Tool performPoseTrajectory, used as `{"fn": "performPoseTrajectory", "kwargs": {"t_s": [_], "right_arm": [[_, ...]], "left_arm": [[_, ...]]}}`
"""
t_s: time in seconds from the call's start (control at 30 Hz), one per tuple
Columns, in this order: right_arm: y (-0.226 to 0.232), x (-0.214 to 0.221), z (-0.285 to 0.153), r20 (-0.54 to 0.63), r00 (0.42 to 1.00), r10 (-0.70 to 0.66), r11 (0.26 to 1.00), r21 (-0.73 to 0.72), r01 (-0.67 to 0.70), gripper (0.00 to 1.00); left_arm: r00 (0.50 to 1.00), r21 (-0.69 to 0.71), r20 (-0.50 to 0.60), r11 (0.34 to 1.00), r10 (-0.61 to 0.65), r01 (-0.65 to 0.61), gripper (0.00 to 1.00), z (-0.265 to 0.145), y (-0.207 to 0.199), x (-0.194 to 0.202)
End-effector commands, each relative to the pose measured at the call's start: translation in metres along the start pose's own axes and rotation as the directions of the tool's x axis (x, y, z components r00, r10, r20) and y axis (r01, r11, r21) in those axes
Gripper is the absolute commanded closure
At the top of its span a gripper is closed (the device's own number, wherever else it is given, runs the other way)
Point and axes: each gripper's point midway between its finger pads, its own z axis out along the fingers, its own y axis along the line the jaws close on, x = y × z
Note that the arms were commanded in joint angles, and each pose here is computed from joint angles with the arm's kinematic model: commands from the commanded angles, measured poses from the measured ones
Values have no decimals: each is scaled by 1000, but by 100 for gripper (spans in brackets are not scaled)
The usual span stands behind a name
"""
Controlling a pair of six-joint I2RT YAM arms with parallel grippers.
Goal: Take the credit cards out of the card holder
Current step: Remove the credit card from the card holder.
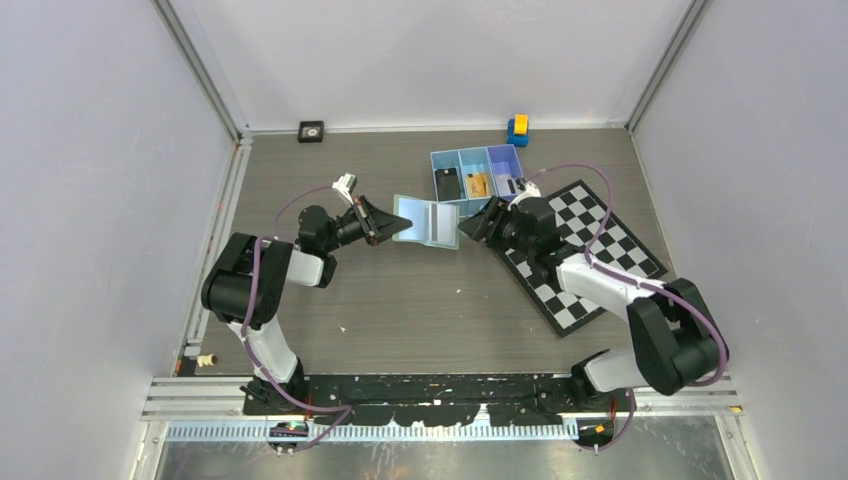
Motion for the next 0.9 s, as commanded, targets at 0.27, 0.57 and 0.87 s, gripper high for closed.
{"fn": "performPoseTrajectory", "kwargs": {"t_s": [0.27, 0.57, 0.87], "right_arm": [[17, 8, 16, -70, 997, -21, 995, -102, 14, 37], [13, 20, 18, -81, 997, -13, 996, -92, 6, 29], [7, 17, 14, -11, 995, 103, 991, -89, -103, 30]], "left_arm": [[996, 89, 3, 992, 85, -85, 100, 1, -26, -1], [999, 51, -13, 998, 37, -37, 100, 4, -5, 6], [999, 19, 21, 999, -43, 42, 100, 3, 0, 14]]}}
